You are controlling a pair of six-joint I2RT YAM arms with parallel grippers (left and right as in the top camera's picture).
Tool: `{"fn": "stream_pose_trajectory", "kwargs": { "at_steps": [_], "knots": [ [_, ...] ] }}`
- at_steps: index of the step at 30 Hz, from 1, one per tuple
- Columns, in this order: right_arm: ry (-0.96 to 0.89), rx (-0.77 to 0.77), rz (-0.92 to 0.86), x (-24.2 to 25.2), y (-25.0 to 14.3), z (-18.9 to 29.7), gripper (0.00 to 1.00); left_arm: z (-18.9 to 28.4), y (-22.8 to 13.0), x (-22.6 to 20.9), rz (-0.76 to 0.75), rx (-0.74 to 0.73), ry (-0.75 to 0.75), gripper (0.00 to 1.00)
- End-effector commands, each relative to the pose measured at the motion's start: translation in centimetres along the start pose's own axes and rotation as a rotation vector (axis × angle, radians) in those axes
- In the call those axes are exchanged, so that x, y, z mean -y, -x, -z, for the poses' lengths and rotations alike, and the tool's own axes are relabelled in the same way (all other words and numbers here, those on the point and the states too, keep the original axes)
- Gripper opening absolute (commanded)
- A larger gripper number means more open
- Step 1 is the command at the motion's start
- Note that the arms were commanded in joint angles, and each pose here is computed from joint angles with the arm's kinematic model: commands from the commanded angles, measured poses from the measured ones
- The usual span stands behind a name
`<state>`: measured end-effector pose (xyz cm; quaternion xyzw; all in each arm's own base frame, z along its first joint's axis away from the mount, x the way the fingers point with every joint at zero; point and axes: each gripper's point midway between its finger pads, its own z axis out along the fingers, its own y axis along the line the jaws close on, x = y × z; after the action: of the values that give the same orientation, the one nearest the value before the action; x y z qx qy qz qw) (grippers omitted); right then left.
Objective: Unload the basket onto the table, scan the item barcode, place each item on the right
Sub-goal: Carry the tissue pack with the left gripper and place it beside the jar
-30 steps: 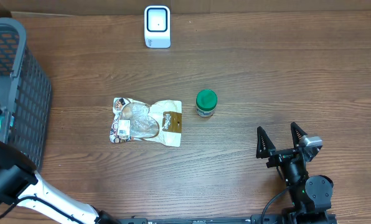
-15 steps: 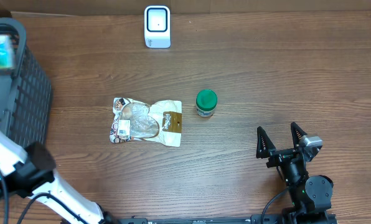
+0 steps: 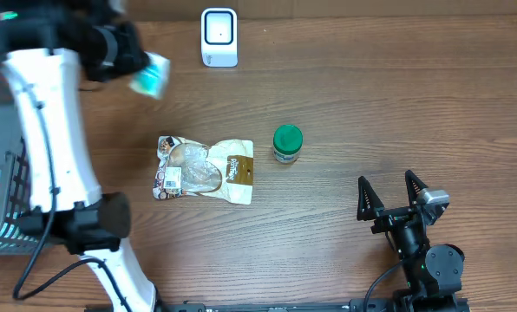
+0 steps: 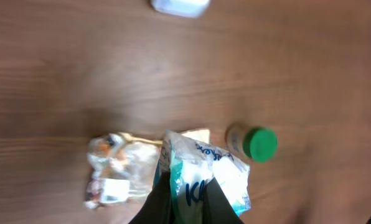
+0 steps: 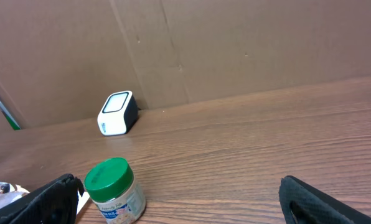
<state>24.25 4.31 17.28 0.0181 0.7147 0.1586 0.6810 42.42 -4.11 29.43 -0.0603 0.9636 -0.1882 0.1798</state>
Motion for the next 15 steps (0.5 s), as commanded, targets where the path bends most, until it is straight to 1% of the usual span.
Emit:
{"fn": "stream_pose_trajectory", "kwargs": {
  "at_steps": [1,4,10,12,15],
  "knots": [
    [0.000,0.003,0.005,0.0,-0.2,0.0,1.00,-4.9,-2.1,2.6,-0.004,-0.105,0.019,0.04],
    [0.000,0.003,0.005,0.0,-0.2,0.0,1.00,-9.0,-3.5,4.9,-0.017,-0.150,0.004,0.04],
    [0.000,0.003,0.005,0.0,-0.2,0.0,1.00,-16.2,-6.4,8.0,0.035,-0.189,-0.016,0.04],
    [0.000,0.003,0.005,0.0,-0.2,0.0,1.00,-18.7,-7.6,8.5,0.047,-0.188,-0.001,0.04],
    [0.000,0.003,0.005,0.0,-0.2,0.0,1.00,-21.0,-9.0,8.2,0.089,-0.180,0.049,0.04]
  ]
}}
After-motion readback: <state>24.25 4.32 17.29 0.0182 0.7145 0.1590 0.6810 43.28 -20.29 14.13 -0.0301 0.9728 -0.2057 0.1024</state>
